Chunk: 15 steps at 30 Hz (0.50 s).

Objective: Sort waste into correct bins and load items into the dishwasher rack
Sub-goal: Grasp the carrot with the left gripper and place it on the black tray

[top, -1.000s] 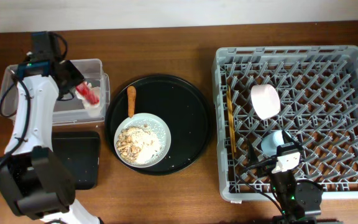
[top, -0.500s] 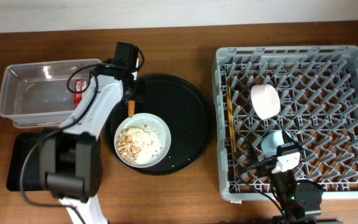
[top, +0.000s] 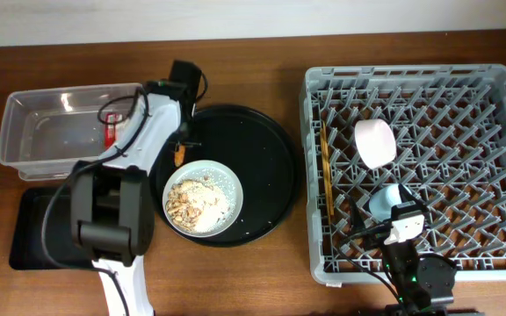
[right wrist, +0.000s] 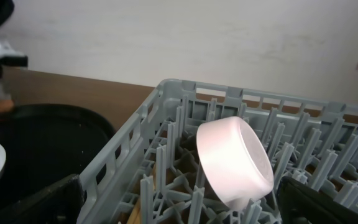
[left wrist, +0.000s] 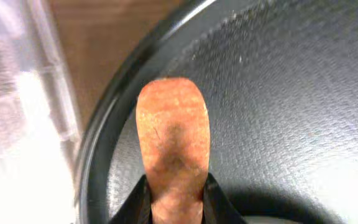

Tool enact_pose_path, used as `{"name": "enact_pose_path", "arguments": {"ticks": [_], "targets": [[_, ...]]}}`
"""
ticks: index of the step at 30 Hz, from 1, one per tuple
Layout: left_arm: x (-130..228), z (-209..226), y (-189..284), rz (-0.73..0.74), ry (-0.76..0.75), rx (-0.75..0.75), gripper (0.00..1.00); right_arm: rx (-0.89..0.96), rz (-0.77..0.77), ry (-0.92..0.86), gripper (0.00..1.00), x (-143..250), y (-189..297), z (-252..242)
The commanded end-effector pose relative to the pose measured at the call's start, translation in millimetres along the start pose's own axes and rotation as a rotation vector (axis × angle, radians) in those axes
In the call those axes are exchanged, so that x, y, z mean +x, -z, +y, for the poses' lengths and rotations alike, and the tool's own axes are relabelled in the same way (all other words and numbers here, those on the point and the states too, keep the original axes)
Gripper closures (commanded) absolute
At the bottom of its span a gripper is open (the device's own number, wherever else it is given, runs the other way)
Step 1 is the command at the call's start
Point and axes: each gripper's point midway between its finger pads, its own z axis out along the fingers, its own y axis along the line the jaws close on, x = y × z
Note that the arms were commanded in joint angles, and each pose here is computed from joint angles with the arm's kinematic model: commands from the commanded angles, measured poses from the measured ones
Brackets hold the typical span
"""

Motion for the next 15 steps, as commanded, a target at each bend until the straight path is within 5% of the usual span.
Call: {"name": "enact_pose_path", "arguments": {"ticks": [1,7,11,15], "targets": [[-14.7,20.8,103.1,-0.144,0.144,0.025,0.98,-0.003,0.003,0.005,0.02,2.8,-0.2,0.2],[84.1,114.8,166.8,-0.031,0.635,-0.126,0.99,-0.003,0.003,0.005,0.02,2.8,-0.2,0.2],[154.8,156.0,117.4,0.071,0.986,-0.212,1.0,-0.003,0.003,0.005,0.02,2.8,-0.2,0.2],[193.9,158.9,38.9,0.151,1.168,-0.096,0.99,-0.003,0.003,0.005,0.02,2.8,-0.2,0.2]]}}
